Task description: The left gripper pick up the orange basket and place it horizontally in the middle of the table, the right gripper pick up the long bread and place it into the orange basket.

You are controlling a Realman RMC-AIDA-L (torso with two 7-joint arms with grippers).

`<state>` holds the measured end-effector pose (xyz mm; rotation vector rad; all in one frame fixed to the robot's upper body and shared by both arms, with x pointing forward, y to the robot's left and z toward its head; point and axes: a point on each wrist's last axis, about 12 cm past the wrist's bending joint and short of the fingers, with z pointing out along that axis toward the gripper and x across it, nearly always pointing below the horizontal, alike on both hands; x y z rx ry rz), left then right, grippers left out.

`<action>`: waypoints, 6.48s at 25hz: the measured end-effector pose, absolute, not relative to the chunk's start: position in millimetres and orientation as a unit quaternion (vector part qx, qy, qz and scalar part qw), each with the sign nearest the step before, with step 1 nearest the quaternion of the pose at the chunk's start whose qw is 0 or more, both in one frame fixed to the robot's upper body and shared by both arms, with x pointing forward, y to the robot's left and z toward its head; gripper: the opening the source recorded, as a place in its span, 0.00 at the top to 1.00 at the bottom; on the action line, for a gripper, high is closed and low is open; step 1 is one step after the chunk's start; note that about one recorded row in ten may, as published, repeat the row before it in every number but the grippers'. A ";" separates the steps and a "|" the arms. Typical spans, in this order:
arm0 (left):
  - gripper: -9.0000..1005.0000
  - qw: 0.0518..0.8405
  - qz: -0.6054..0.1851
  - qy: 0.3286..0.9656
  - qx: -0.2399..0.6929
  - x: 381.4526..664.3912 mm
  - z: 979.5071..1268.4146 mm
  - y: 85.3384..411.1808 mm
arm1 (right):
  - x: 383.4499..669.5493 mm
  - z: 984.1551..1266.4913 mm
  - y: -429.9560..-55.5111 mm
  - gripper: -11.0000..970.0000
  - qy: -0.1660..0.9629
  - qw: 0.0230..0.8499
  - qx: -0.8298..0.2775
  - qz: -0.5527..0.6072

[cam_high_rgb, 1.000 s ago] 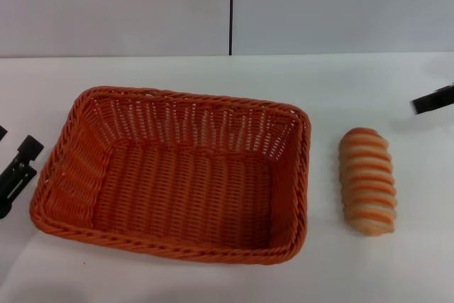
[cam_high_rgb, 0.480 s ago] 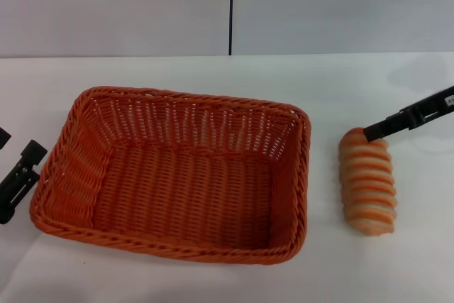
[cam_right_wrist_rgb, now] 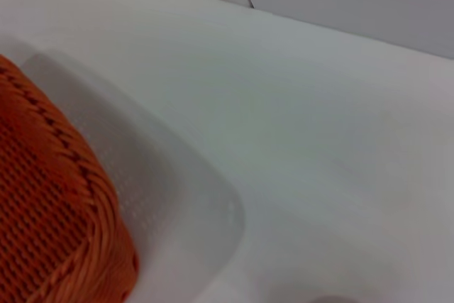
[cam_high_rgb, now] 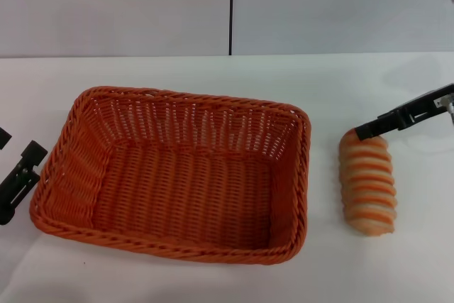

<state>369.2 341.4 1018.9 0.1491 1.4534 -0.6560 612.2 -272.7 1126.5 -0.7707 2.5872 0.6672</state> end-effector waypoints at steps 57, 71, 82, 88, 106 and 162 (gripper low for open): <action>0.25 0.698 -0.294 0.650 0.060 370.3 1020.3 344.5 | 604.9 1130.9 -267.2 0.93 0.912 0.187 -0.290 0.221; 0.25 0.698 -0.297 0.648 0.061 372.8 1020.4 342.2 | 585.4 1207.8 -258.0 0.95 0.885 0.223 -0.345 0.217; 0.25 0.697 -0.305 0.646 0.060 374.8 1020.1 338.4 | 572.3 1277.7 -222.4 0.95 0.817 0.263 -0.442 0.262; 0.25 0.697 -0.310 0.643 0.063 378.3 1020.6 335.7 | 584.6 1293.2 -196.0 0.96 0.771 0.293 -0.484 0.293; 0.25 0.700 -0.317 0.637 0.063 379.4 1022.8 335.9 | 610.9 1246.6 -99.7 0.96 0.706 0.234 -0.543 0.390; 0.25 0.752 -0.164 0.639 0.002 337.2 1019.2 367.3 | 467.2 1069.8 -373.9 0.27 0.594 0.778 -0.065 0.193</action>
